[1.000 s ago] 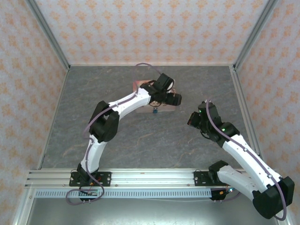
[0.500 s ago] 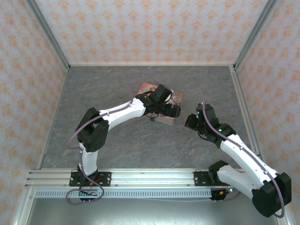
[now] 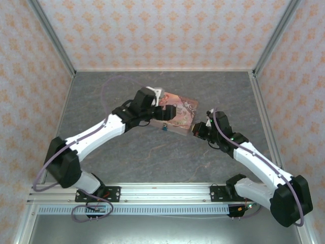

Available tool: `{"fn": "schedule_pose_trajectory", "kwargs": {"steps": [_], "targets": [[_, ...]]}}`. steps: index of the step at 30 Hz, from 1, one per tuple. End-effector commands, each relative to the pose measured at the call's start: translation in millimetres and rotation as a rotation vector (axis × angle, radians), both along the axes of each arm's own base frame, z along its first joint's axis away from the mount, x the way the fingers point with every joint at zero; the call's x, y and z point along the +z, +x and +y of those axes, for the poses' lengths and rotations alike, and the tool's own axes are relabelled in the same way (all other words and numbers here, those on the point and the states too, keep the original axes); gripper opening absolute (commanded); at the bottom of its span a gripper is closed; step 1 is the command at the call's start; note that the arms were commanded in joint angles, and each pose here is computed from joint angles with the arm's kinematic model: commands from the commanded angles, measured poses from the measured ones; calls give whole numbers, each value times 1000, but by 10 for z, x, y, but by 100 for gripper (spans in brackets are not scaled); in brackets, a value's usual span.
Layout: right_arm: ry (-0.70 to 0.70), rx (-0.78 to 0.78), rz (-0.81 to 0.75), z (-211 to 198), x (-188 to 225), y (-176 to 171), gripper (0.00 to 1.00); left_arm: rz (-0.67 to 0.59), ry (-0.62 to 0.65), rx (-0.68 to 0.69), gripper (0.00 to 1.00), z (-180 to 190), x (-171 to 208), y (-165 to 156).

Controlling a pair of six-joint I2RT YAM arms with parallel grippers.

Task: Unlock the padlock with the key

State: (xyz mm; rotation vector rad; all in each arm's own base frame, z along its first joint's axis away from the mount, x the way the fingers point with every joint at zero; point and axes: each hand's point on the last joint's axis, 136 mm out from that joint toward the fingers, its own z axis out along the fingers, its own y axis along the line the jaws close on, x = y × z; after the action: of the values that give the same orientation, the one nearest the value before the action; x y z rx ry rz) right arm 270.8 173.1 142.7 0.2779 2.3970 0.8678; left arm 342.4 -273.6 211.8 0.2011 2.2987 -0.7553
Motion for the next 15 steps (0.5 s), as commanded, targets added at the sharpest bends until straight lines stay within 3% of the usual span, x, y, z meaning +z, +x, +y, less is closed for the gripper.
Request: {"fn": "schedule_pose_trajectory", "kwargs": {"steps": [1, 7, 11, 15], "targets": [[91, 36, -48, 182, 156, 145, 0, -115, 5, -5, 88, 122, 24, -44], [125, 49, -53, 339, 155, 365, 0, -267, 16, -22, 90, 320, -215, -242], [139, 40, -61, 409, 139, 519, 0, -275, 58, 0, 92, 465, -397, -326], [153, 47, -58, 507, 102, 667, 0, -216, 55, -59, 93, 375, -603, -391]]}}
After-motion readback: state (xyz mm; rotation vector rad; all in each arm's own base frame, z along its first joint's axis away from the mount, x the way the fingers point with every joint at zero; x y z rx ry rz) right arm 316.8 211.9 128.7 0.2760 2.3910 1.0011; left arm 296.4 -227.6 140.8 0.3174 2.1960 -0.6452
